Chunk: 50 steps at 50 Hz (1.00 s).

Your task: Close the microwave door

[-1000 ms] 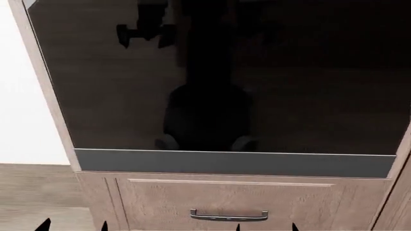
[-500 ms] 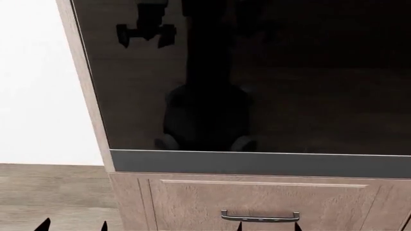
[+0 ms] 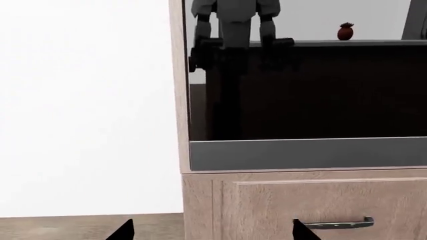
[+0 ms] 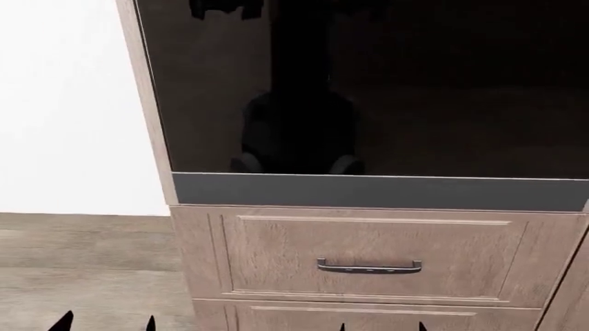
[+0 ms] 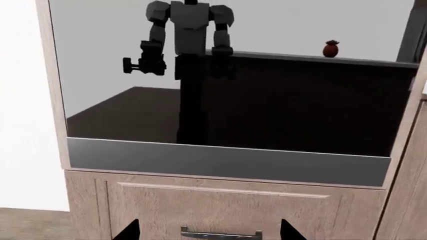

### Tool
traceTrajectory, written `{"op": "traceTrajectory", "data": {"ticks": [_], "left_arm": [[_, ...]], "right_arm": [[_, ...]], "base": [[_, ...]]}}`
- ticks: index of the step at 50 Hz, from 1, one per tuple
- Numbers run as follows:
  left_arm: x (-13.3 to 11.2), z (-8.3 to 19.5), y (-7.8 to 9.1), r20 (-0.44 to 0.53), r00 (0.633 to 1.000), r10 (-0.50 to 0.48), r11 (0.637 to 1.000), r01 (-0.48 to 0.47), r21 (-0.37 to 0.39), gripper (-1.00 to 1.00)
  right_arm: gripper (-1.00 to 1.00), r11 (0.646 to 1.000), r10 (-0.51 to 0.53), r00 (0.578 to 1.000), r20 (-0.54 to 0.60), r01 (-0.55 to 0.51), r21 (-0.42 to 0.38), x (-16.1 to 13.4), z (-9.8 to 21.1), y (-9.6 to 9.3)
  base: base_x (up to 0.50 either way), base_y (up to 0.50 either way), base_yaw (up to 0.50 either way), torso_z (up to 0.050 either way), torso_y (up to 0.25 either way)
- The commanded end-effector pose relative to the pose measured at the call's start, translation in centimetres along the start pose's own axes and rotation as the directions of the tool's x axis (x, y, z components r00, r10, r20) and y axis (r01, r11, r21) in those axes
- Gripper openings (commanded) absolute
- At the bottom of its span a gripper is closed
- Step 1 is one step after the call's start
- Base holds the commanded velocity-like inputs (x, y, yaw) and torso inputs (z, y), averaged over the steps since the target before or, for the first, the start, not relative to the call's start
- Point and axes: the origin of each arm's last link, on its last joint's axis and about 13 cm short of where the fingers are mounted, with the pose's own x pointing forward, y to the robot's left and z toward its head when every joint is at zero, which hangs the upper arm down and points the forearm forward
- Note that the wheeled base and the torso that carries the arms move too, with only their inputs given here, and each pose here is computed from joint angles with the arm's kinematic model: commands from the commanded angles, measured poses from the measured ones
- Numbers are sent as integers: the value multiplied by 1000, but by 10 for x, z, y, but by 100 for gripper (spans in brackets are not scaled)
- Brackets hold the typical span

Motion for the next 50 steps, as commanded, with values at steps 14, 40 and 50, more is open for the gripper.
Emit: {"op": "traceTrajectory", "data": {"ticks": [14, 40, 50], "left_arm": [[0, -12, 4, 6, 1000, 4, 1000, -4, 0, 100], [-1, -6, 2, 11, 1000, 3, 1000, -3, 1, 100], [-1, -11, 4, 12, 1000, 3, 1000, -3, 1, 100]], "right_arm": [[100, 999, 11, 1000, 1, -11, -42, -2, -11, -4], [100, 1000, -1, 1000, -17, 0, -27, -4, 36, 8], [100, 998, 61, 997, -54, -62, -21, 1, 21, 5]], "base": [[-30, 321, 0, 0, 0], [-42, 467, 0, 0, 0], [0, 0, 0, 0, 0]]}}
